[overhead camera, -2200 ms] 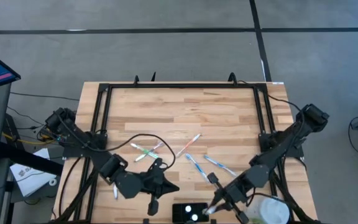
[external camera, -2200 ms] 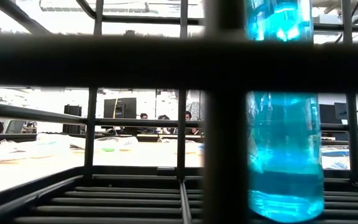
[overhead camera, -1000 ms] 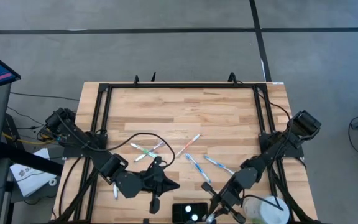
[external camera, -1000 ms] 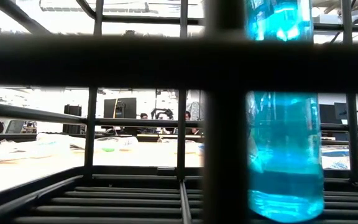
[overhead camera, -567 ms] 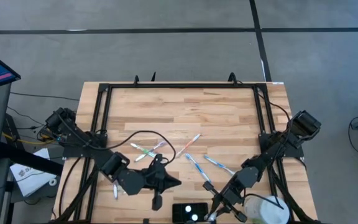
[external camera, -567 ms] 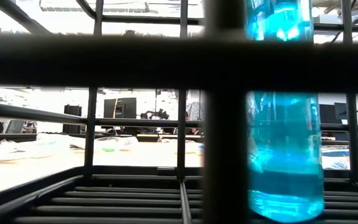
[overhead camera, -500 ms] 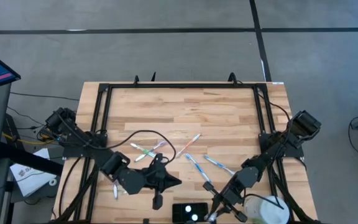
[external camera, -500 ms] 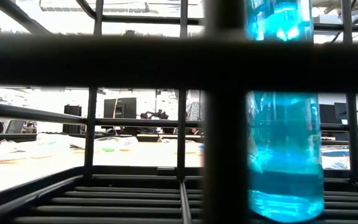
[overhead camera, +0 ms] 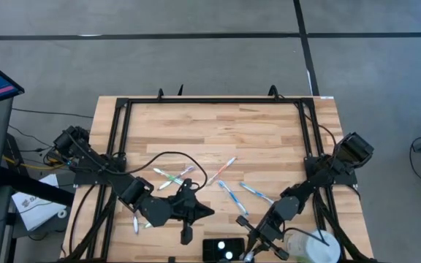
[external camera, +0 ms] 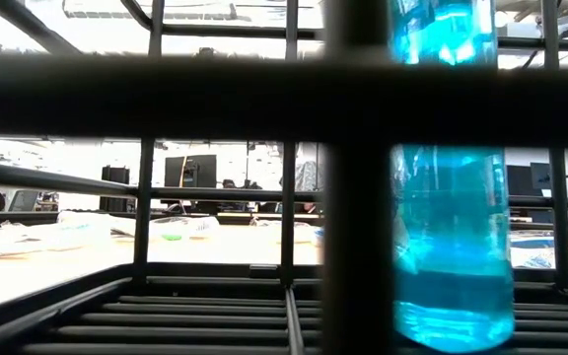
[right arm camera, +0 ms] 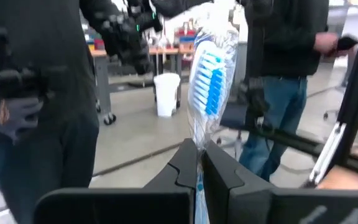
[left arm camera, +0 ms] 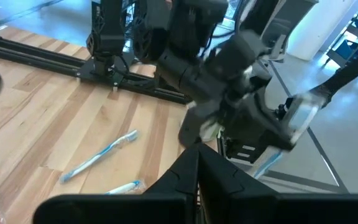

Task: Pick & Place toothbrushing station
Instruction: Put the right blue toothbrush into the black mesh organizer

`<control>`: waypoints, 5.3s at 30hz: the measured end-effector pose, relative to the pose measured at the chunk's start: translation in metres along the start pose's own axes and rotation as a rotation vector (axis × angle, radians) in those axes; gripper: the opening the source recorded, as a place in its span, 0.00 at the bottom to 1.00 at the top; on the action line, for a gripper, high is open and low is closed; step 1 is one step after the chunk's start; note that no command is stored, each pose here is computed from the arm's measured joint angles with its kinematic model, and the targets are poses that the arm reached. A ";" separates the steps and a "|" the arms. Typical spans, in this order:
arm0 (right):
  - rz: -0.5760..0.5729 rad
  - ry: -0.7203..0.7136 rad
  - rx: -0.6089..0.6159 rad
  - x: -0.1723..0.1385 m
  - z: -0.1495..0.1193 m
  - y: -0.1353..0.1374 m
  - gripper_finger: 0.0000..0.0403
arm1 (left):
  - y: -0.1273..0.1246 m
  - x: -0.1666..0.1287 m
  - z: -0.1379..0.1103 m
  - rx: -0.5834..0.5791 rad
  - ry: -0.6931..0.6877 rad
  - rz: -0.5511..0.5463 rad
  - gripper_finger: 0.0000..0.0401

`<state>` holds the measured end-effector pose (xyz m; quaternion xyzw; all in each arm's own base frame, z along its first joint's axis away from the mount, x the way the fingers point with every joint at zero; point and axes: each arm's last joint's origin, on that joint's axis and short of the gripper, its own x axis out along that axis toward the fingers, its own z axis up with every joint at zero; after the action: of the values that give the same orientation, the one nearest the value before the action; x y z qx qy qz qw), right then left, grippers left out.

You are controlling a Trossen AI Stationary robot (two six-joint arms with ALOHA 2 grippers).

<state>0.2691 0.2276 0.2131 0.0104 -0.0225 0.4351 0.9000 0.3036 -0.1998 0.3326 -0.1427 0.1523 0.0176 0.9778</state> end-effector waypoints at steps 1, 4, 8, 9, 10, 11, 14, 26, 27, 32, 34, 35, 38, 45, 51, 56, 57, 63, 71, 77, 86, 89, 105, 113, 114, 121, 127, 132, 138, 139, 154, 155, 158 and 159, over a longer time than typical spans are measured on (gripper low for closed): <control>0.004 -0.006 0.008 0.001 -0.002 0.000 0.00 | 0.000 0.000 0.000 0.000 0.000 0.000 0.00; 0.011 -0.041 0.016 0.003 -0.005 -0.001 0.00 | 0.000 0.000 0.000 0.000 0.000 0.000 0.00; 0.007 -0.034 0.013 0.003 -0.006 -0.002 0.00 | 0.000 0.000 0.000 0.001 0.001 0.000 0.00; 0.002 -0.029 0.013 0.003 -0.007 -0.004 0.00 | 0.000 0.000 0.000 0.001 0.001 0.000 0.00; -0.001 -0.027 0.013 0.003 -0.007 -0.005 0.00 | 0.000 0.000 0.000 0.001 0.001 0.000 0.00; -0.003 -0.025 0.013 0.002 -0.007 -0.006 0.00 | 0.000 0.000 0.000 0.001 0.001 0.000 0.00; -0.016 0.005 0.017 0.002 -0.010 -0.010 0.00 | 0.000 0.000 0.000 0.001 0.001 0.000 0.00; -0.030 -0.018 0.055 -0.024 -0.030 -0.012 0.00 | 0.000 0.000 0.000 -0.002 0.001 0.000 0.00; -0.031 -0.016 0.060 -0.025 -0.031 -0.012 0.00 | 0.000 0.000 0.000 -0.002 0.001 0.000 0.00; -0.030 -0.028 0.060 -0.024 -0.037 -0.012 0.00 | 0.003 0.002 0.001 -0.005 -0.002 0.010 0.00; -0.033 -0.061 0.054 -0.023 -0.038 -0.012 0.00 | 0.004 0.003 0.002 -0.006 -0.004 0.014 0.00; -0.033 -0.067 0.058 -0.022 -0.040 -0.013 0.00 | 0.005 0.003 0.003 -0.006 -0.004 0.017 0.00; -0.036 -0.099 0.070 -0.021 -0.045 -0.014 0.00 | 0.006 0.004 0.003 -0.008 -0.005 0.020 0.00; -0.049 -0.095 0.101 -0.019 -0.063 -0.014 0.00 | 0.006 0.004 0.003 -0.007 -0.004 0.021 0.00; -0.044 -0.119 0.092 -0.018 -0.065 -0.012 0.00 | 0.006 0.004 0.003 -0.005 -0.002 0.022 0.00; -0.049 -0.102 0.086 -0.017 -0.066 -0.012 0.00 | 0.006 0.004 0.003 -0.005 -0.001 0.023 0.00; -0.050 -0.097 0.084 -0.017 -0.067 -0.012 0.00 | 0.006 0.004 0.003 -0.005 -0.001 0.023 0.00; -0.070 -0.068 0.069 -0.017 -0.070 -0.013 0.00 | 0.006 0.004 0.002 -0.004 0.001 0.024 0.00; -0.072 -0.038 0.083 -0.017 -0.077 -0.013 0.00 | 0.006 0.004 0.002 -0.004 0.001 0.024 0.00; -0.071 -0.055 0.077 -0.017 -0.075 -0.013 0.00 | 0.007 0.004 0.002 -0.004 0.003 0.026 0.00; -0.071 -0.117 0.096 -0.018 -0.093 -0.013 0.00 | 0.007 0.004 0.002 -0.002 0.004 0.027 0.00; -0.091 -0.099 0.116 -0.017 -0.098 -0.013 0.00 | 0.007 0.004 0.002 -0.002 0.004 0.027 0.00; -0.127 -0.121 0.177 -0.017 -0.095 -0.016 0.08 | 0.008 0.005 0.003 -0.001 0.005 0.030 0.00; -0.147 -0.126 0.238 -0.018 -0.095 -0.017 0.12 | 0.008 0.005 0.002 0.000 0.005 0.030 0.00; -0.148 -0.127 0.239 -0.018 -0.095 -0.017 0.13 | 0.008 0.005 0.002 0.000 0.005 0.030 0.00; -0.158 -0.135 0.309 -0.018 -0.095 -0.018 0.15 | 0.008 0.005 0.002 0.000 0.005 0.030 0.00; -0.185 -0.149 0.353 -0.018 -0.095 -0.020 0.21 | 0.008 0.005 0.002 0.001 0.005 0.030 0.00; -0.236 -0.163 0.371 -0.019 -0.095 -0.021 0.31 | 0.008 0.005 0.002 0.000 0.005 0.030 0.00; -0.244 -0.166 0.383 -0.019 -0.095 -0.022 0.47 | 0.008 0.005 0.002 0.000 0.007 0.028 0.00; -0.244 -0.167 0.388 -0.019 -0.095 -0.022 0.50 | 0.008 0.005 0.002 -0.001 0.006 0.028 0.00; -0.224 -0.171 0.443 -0.017 -0.095 -0.017 0.61 | 0.008 0.005 0.002 -0.001 0.005 0.029 0.00; -0.222 -0.171 0.443 -0.017 -0.095 -0.016 0.61 | 0.008 0.005 0.002 -0.001 0.005 0.030 0.00; -0.220 -0.172 0.436 -0.017 -0.094 -0.014 0.61 | 0.008 0.005 0.003 -0.001 0.004 0.032 0.00; -0.219 -0.175 0.430 -0.017 -0.092 -0.014 0.61 | 0.008 0.005 0.003 -0.001 0.004 0.032 0.00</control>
<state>0.2724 0.2097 0.1199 0.2414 -0.0062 0.3273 0.9135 0.3083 -0.1913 0.3312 -0.1406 0.1566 0.0330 0.9771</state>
